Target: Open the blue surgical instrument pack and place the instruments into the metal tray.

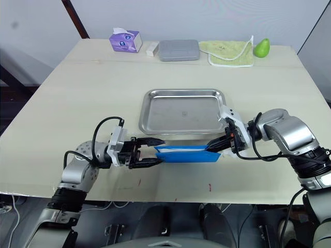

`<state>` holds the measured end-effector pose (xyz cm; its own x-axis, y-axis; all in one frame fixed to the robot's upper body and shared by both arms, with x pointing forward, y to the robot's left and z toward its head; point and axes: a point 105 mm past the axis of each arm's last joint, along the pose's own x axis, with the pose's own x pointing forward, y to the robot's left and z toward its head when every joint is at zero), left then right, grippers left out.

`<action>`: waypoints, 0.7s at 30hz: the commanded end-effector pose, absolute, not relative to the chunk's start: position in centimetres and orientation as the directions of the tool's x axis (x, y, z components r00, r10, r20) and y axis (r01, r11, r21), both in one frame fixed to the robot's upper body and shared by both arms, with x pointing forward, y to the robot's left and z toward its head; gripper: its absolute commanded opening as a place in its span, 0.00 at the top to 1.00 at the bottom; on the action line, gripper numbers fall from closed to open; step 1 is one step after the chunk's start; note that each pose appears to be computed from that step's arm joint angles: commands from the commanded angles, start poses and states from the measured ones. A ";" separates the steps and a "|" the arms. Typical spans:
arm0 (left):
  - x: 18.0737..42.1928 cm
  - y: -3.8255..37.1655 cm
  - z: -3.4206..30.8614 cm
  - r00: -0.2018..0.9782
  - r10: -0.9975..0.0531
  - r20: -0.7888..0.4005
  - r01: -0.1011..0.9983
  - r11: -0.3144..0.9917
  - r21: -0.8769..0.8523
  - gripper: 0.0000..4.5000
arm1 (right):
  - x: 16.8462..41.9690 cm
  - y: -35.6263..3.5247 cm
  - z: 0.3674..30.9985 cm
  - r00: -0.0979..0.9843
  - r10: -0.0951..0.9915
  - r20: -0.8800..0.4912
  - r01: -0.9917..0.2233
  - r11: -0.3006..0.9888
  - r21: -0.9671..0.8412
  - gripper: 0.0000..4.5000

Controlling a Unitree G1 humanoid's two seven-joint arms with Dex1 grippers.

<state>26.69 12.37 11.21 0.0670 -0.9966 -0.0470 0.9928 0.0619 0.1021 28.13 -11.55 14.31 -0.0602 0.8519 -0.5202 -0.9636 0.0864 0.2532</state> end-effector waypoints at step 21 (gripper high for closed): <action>27.1 11.7 11.1 0.014 -0.997 -0.079 0.982 -0.001 0.190 1.00 | 27.0 -12.8 17.3 0.079 0.925 -0.372 -0.993 0.105 0.050 0.62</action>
<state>27.14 11.62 11.13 0.0212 -0.9975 -0.0677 0.9831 0.0085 0.1827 27.37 -12.14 15.01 0.0484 0.9143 -0.4022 -0.9834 0.1141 0.1409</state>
